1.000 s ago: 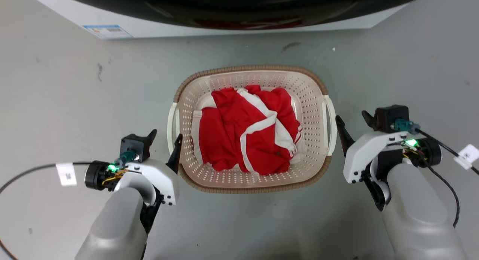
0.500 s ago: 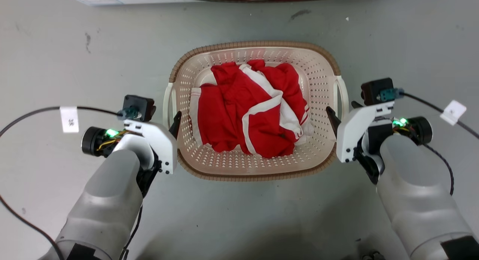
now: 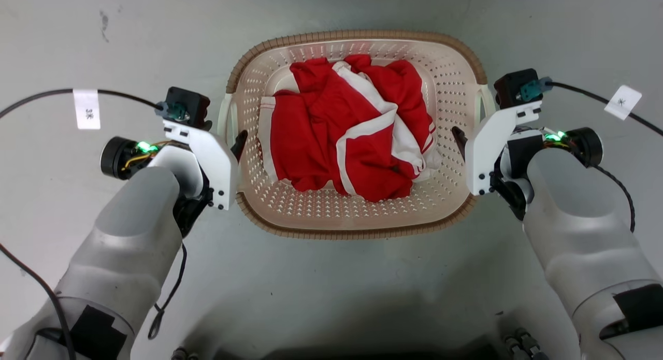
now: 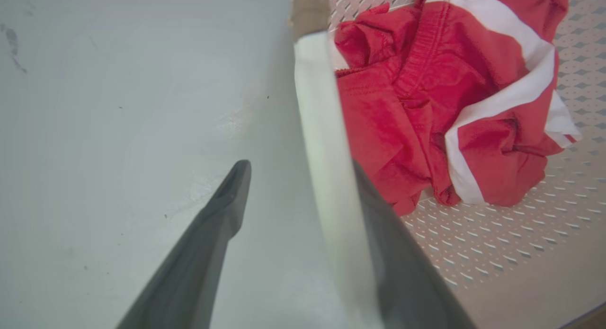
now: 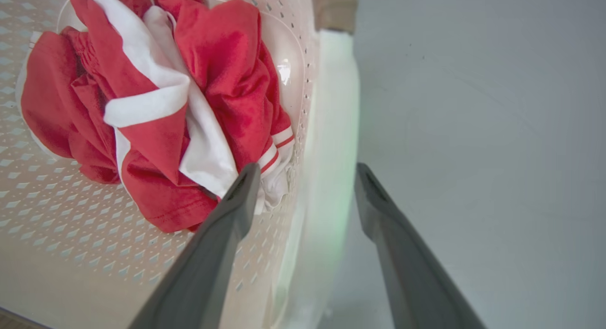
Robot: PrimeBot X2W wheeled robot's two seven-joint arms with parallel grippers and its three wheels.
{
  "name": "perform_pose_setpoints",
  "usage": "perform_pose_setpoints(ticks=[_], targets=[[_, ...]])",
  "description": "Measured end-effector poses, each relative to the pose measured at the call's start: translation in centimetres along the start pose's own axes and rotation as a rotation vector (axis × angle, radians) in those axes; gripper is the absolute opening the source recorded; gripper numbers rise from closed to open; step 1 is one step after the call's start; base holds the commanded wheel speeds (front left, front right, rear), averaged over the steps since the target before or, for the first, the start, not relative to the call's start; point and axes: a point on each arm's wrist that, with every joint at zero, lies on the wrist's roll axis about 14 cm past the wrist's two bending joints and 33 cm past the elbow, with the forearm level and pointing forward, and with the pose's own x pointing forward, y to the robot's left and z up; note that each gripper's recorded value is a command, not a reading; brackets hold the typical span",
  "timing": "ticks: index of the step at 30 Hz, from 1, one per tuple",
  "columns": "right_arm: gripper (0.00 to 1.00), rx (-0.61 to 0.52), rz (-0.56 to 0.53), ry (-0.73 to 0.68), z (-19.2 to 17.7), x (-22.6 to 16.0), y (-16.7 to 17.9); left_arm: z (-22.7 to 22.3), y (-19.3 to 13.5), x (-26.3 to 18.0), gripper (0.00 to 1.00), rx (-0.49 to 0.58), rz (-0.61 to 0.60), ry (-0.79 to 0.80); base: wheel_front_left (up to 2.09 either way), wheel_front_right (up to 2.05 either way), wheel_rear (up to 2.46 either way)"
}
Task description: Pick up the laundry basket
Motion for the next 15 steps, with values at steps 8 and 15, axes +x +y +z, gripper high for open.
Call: perform_pose_setpoints(ticks=[8,15], targets=[[1.00,-0.007,0.006,0.056,-1.1,1.4,0.1,-1.2,0.2,1.1,1.00,0.010,-0.017,0.057,0.00,0.00,0.00],[1.00,-0.016,0.013,0.073,-1.5,2.0,0.3,-1.5,0.1,1.6,1.00,0.008,-0.027,0.063,0.00,0.00,0.00]])
